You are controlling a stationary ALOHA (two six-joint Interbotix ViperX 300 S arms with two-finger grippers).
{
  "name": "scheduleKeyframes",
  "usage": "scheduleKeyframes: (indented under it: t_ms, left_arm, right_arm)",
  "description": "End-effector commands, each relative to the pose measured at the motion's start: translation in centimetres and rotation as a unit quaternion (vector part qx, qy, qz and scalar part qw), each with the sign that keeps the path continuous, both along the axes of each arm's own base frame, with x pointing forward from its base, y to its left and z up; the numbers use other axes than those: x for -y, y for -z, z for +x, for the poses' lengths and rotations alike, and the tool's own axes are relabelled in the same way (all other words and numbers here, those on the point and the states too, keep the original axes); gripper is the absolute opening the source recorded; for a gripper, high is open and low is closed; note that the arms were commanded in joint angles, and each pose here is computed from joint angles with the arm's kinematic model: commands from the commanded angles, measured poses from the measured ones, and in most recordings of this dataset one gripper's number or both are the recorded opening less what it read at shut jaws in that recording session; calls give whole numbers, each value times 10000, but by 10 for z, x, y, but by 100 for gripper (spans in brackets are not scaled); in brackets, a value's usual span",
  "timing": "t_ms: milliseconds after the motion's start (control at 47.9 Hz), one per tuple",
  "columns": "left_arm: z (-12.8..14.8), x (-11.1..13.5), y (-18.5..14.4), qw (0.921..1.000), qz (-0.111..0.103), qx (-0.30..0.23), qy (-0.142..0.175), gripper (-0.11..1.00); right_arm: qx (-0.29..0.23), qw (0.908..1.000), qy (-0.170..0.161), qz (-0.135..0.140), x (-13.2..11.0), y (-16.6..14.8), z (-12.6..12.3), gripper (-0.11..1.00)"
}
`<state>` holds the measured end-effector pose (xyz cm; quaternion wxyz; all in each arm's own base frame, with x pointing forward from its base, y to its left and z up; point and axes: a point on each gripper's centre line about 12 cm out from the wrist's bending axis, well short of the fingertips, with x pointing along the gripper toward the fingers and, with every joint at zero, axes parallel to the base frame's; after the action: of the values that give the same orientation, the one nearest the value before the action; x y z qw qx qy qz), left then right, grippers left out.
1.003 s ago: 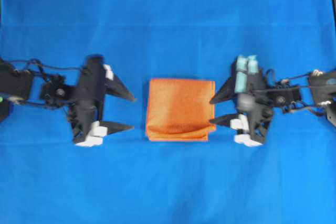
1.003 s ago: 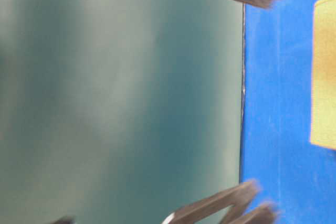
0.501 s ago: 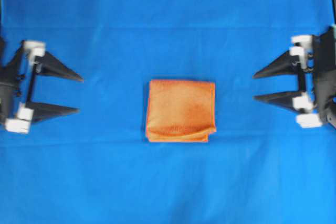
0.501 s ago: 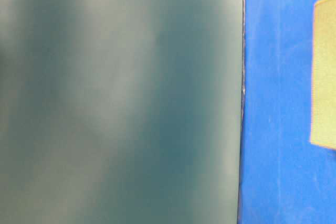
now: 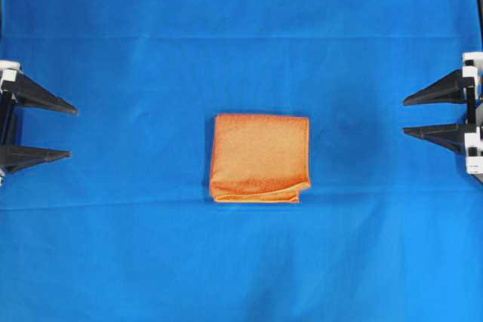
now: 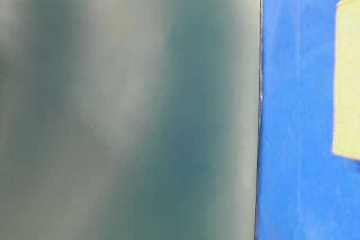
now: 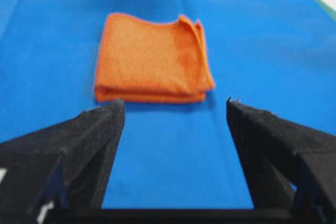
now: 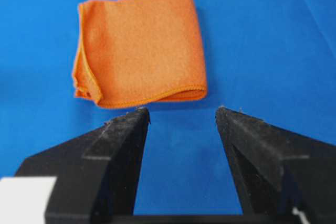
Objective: Fold the orange towel.
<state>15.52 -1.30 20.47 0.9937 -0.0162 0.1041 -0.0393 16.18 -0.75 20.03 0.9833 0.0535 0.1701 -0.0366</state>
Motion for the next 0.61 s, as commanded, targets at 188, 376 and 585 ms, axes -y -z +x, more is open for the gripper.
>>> scheduleKeyframes:
  t_ms: [188, 376, 585]
  left_arm:
    - [1, -1, -2, 10000, 19, 40, -19, 71]
    - [1, -1, -2, 10000, 21, 25, -19, 71]
    - [1, -1, -2, 10000, 21, 17, -18, 71]
  right_arm:
    - [60, 10000, 11, 20, 1, -2, 4, 60]
    - [60, 10000, 14, 19, 1, -2, 4, 60]
    - [38, 10000, 17, 19, 1, -1, 4, 59]
